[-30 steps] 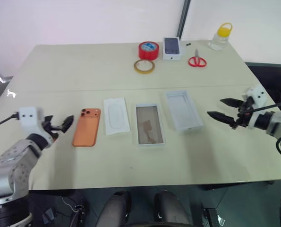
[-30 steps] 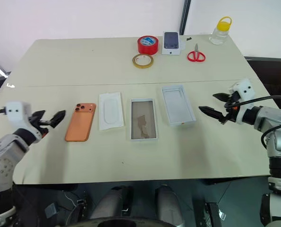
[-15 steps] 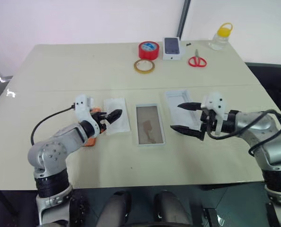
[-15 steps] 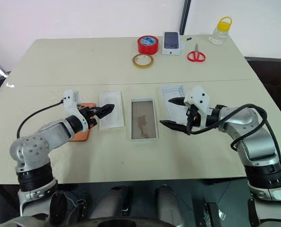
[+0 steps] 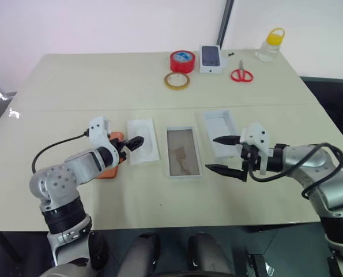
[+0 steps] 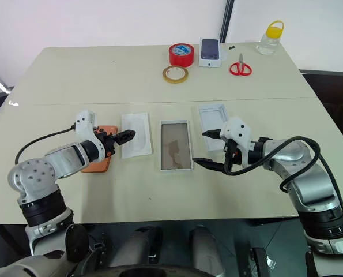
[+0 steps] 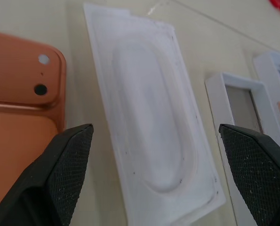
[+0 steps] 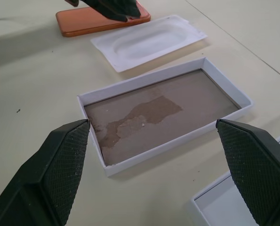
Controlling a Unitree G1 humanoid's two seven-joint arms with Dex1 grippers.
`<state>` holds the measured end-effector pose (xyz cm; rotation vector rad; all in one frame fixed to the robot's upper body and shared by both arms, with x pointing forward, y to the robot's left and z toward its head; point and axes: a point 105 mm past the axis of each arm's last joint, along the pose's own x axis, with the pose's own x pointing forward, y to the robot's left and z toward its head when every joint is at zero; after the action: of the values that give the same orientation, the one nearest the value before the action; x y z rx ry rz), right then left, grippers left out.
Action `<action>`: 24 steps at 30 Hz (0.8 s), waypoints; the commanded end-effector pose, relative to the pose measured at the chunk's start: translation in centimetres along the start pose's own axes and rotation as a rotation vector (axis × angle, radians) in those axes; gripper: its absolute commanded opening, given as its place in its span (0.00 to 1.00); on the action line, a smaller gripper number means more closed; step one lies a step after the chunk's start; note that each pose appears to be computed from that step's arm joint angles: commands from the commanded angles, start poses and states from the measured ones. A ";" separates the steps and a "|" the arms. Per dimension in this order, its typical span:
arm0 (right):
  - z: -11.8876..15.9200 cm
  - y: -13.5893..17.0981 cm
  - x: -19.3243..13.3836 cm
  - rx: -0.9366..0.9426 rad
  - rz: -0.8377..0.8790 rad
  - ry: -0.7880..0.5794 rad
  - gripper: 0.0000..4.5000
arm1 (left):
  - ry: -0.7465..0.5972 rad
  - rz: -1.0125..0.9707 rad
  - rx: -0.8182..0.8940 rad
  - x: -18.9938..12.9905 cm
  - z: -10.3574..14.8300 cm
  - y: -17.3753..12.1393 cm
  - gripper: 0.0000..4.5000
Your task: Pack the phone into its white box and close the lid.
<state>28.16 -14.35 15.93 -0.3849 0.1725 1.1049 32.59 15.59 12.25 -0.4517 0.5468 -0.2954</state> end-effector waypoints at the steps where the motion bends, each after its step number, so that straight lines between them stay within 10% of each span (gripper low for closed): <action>1: 1.0 0.2 -0.4 -0.046 -0.004 -0.020 0.99 | 0.037 0.032 0.004 0.3 -0.2 0.2 1.00; 10: 1.2 0.5 -0.2 -0.052 -0.006 -0.027 0.99 | 0.081 -0.018 -0.049 1.6 -1.1 -0.9 1.00; 14: 1.1 0.6 -0.2 -0.054 -0.009 -0.028 1.00 | 0.056 -0.010 -0.113 1.6 -0.7 -0.3 0.72; 20: 1.2 0.8 0.0 -0.056 -0.007 -0.034 1.00 | 0.042 -0.005 -0.126 1.3 -0.4 0.1 0.04; 24: 1.2 0.8 0.1 -0.057 -0.002 -0.033 1.00 | -0.004 -0.024 -0.134 1.0 0.6 0.0 0.02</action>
<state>27.81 -14.07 15.88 -0.3944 0.1618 1.0921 33.40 14.93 10.86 -0.5908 0.6260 -0.2801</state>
